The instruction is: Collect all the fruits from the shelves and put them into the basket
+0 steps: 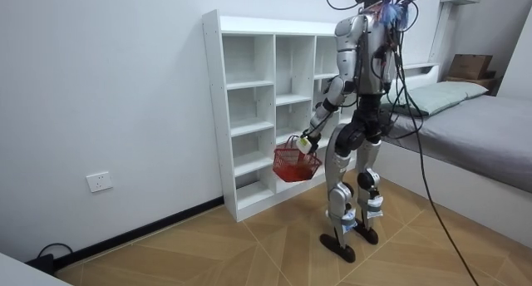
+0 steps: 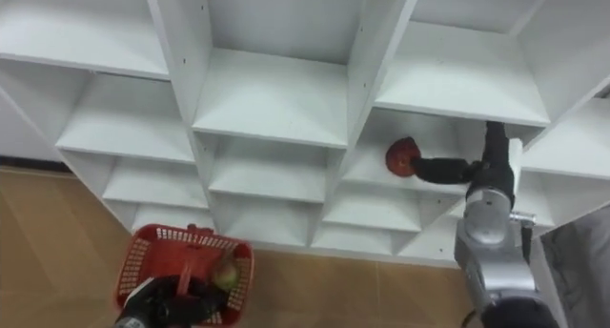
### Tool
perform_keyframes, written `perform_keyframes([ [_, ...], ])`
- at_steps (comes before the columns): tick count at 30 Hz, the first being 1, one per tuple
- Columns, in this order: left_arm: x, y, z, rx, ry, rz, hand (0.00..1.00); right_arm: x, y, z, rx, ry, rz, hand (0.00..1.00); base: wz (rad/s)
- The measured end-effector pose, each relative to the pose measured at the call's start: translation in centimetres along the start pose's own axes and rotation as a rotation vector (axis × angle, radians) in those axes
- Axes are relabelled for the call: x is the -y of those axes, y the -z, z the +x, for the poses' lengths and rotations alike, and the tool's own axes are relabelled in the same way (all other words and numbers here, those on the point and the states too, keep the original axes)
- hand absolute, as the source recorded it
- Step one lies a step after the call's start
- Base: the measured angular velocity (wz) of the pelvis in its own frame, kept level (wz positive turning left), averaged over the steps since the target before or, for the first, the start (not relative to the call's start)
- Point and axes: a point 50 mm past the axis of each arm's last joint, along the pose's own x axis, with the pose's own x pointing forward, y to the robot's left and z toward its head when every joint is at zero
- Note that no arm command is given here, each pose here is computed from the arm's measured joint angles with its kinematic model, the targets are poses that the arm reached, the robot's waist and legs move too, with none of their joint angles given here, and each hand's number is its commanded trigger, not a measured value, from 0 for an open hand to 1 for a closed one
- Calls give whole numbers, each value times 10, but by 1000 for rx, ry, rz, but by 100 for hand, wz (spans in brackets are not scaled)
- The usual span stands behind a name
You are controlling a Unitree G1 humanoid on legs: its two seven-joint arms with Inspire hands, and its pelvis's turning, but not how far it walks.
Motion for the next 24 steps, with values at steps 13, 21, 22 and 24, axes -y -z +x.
perform_keyframes([
  [13, -3, 16, -1, -77, 3, 68, 100, 2, 8, 17, -98, 2, -36, 0, 6],
  [21, -1, 12, 2, -78, 19, 97, 100, 4, 16, 16, -130, 4, -53, 0, 0],
  [22, 0, 11, 2, -76, 23, 102, 100, 5, 18, 16, -134, 5, -55, 0, 0],
  [24, 1, 13, 3, -85, 32, 112, 100, 5, 22, 16, -149, 5, -66, 0, 0],
])
